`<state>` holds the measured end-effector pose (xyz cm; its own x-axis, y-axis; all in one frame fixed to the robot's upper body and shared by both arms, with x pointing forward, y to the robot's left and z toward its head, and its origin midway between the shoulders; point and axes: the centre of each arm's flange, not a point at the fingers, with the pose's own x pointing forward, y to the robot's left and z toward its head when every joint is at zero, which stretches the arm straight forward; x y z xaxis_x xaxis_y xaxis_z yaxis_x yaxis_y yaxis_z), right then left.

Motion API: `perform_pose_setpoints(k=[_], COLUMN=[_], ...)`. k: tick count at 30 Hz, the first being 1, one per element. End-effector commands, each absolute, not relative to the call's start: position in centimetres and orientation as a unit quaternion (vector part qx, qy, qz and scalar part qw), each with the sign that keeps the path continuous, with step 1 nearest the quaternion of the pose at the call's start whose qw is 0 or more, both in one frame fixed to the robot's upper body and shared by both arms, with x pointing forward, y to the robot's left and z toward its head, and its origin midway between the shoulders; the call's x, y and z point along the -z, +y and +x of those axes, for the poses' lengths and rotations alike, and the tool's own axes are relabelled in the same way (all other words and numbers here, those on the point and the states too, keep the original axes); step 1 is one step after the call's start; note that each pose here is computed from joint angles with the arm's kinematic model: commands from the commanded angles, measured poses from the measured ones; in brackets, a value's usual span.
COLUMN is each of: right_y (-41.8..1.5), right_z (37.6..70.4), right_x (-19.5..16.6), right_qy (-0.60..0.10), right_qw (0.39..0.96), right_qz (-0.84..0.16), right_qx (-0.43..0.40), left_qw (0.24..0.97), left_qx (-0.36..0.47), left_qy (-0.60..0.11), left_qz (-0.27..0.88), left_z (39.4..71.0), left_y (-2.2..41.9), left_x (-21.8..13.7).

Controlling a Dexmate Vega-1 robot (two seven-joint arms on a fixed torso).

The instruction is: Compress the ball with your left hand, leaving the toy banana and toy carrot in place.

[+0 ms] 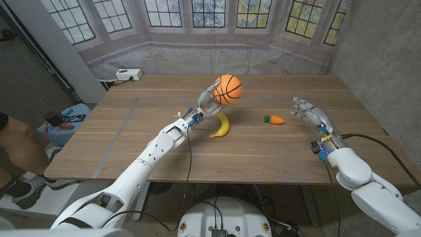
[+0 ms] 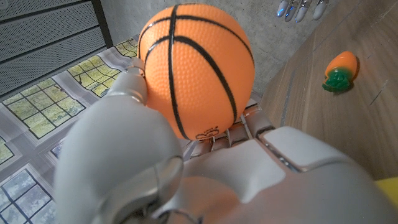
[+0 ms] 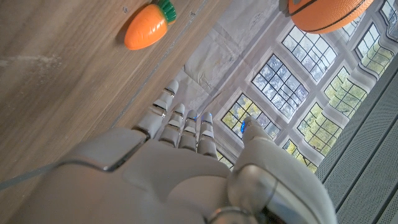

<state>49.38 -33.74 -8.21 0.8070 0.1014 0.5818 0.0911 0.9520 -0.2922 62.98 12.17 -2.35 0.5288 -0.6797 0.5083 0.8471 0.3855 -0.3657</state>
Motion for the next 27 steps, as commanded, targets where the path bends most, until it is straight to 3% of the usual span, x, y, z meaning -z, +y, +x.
perform_pose_setpoints(k=[1,27], right_y=[-33.4,-33.0], right_z=[49.8,50.5], right_x=[7.8,6.6], right_qy=[-0.304,-0.292], right_qw=[0.94,0.943], right_qz=[-0.155,-0.157], right_qx=[-0.013,-0.025], left_qw=[0.817,0.821], left_qx=[0.474,0.476], left_qy=[-0.118,-0.093], left_qz=[-0.306,-0.302], left_z=[63.2,63.9], left_y=[12.4,13.0], left_x=[2.4,1.6])
